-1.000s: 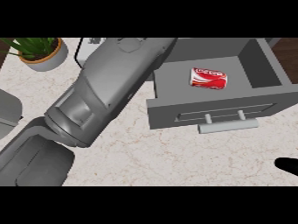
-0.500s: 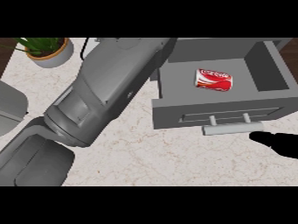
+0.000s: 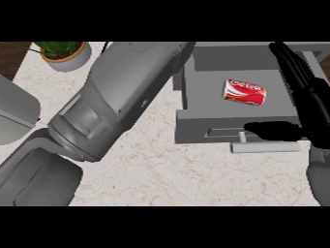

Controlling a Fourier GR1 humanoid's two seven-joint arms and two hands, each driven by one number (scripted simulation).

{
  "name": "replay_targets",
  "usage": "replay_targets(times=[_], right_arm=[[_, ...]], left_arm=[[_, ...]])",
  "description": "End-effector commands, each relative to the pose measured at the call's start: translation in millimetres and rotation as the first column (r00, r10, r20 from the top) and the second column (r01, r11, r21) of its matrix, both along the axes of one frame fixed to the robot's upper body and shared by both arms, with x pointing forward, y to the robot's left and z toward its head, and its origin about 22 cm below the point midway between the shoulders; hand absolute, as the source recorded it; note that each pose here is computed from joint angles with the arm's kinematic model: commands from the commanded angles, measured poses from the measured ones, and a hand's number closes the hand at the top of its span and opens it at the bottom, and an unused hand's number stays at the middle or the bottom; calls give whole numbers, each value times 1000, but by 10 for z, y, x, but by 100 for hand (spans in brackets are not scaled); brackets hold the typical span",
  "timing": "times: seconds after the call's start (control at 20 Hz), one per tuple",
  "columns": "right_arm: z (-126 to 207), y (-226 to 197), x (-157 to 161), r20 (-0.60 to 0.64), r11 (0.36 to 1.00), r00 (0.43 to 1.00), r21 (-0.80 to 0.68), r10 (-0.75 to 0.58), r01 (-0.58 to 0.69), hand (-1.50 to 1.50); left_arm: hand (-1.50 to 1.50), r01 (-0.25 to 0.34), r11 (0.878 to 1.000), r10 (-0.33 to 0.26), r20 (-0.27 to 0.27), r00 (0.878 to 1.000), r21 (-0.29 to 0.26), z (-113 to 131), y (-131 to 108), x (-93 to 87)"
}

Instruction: Pick up the can, place it into the drawer and close the drawer

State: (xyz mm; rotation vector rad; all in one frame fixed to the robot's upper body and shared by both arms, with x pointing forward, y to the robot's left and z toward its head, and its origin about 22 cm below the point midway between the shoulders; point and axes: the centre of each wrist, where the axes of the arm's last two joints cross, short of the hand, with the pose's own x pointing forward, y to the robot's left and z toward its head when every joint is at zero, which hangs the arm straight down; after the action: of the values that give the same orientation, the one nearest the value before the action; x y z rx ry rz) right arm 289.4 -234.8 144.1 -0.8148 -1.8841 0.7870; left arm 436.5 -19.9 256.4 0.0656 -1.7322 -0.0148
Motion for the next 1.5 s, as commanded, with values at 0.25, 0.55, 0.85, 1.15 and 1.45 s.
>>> replay_targets(times=[0.25, 0.55, 0.85, 1.15, 1.45], right_arm=[[-602, 398, 514, -2, 976, 1000, -217, -23, 22, -150], [-719, 468, 898, 24, 965, 996, -244, -88, 91, -150], [-786, 469, 1222, 107, 950, 981, -251, -164, 186, -150], [-726, 632, 1424, 158, 940, 965, -239, -208, 242, -150], [-617, 433, 1580, 196, 927, 950, -243, -242, 286, -150]], left_arm=[[-150, 12, 1000, -13, -22, 1000, -16, -83, 145, 64], [-150, -27, 999, 27, -11, 1000, -16, 155, 381, 132], [-150, -20, 1000, 20, -9, 1000, -5, 114, 481, 150], [-150, -32, 999, 32, -31, 999, 10, 50, 619, 144], [-150, -14, 1000, 13, -40, 999, -5, 144, 984, 164]])
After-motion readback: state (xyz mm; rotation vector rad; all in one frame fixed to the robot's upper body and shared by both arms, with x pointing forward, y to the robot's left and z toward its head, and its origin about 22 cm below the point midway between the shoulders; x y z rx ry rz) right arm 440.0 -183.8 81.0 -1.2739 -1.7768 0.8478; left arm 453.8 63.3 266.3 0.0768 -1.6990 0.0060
